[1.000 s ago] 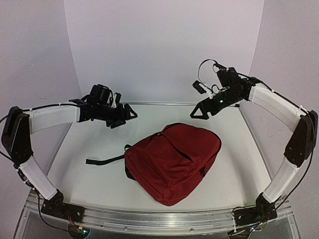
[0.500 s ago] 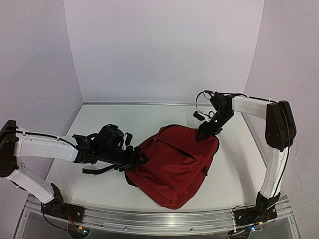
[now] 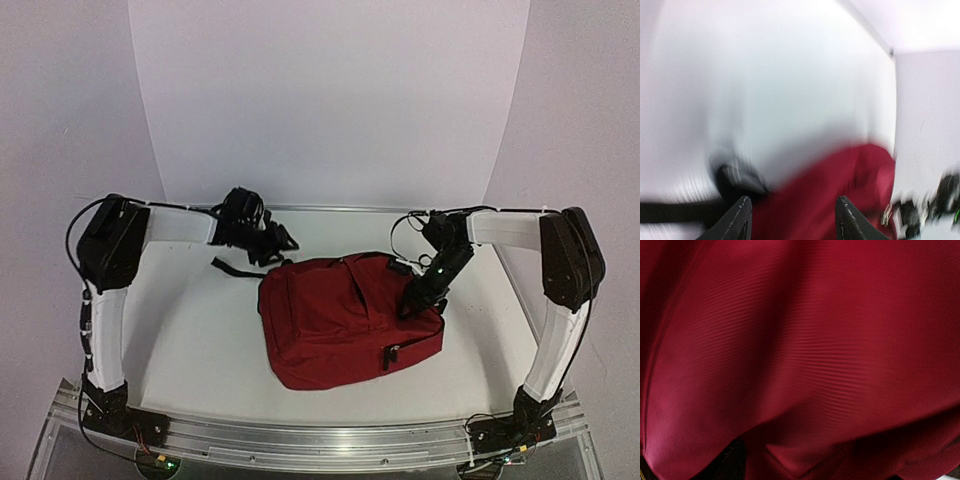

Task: Pack the student bag
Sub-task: Adjust the student bag at the center of the board.

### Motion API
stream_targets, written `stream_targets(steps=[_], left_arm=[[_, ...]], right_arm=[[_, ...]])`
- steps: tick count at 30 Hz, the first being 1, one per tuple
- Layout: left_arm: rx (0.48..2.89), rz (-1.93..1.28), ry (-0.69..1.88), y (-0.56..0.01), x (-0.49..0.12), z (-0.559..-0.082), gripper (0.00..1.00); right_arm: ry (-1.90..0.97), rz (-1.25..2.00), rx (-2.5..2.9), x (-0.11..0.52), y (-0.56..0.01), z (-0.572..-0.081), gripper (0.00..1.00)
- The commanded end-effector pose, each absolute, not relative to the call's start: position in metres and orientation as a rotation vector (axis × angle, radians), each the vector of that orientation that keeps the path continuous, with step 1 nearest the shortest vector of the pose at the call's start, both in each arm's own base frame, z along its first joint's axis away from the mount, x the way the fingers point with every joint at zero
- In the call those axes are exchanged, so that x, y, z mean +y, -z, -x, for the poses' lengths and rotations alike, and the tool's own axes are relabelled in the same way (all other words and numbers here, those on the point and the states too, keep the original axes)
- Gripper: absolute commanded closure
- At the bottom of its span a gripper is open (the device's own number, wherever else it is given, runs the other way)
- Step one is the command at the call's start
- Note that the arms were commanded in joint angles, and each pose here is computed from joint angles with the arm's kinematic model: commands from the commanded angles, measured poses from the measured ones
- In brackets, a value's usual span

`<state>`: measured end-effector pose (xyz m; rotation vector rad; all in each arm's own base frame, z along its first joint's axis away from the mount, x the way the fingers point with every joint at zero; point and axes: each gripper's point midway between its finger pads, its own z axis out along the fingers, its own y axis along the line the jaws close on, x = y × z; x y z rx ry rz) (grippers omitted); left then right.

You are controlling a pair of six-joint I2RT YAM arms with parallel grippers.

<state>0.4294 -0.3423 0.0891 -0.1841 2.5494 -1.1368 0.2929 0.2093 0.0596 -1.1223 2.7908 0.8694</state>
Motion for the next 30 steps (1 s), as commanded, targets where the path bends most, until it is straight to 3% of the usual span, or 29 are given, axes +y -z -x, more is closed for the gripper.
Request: stream_targets(steps=[1, 5, 10, 16, 20, 30], left_arm=[[2.459, -0.016, 1.028, -0.148, -0.320, -0.511, 0.38], [2.359, -0.057, 0.857, -0.215, -0.299, -0.520, 0.27], [2.306, 0.061, 0.790, -0.257, -0.253, -0.460, 0.20], [2.425, 0.202, 0.793, -0.210, -0.217, -0.345, 0.18], [2.483, 0.310, 0.811, -0.181, -0.192, -0.288, 0.18], [2.560, 0.522, 0.901, -0.126, -0.174, -0.223, 0.20]], right_arm=[[-1.088, 1.404, 2.626, 0.267, -0.092, -0.229, 0.29], [-1.247, 1.509, 2.484, 0.300, -0.128, -0.197, 0.25], [-1.156, 1.462, 2.314, 0.300, -0.192, -0.227, 0.19], [-0.838, 1.345, 2.346, 0.286, -0.198, -0.298, 0.18], [-0.817, 1.303, 2.365, 0.304, -0.183, -0.328, 0.18], [-0.887, 1.293, 2.316, 0.407, -0.158, -0.382, 0.06]])
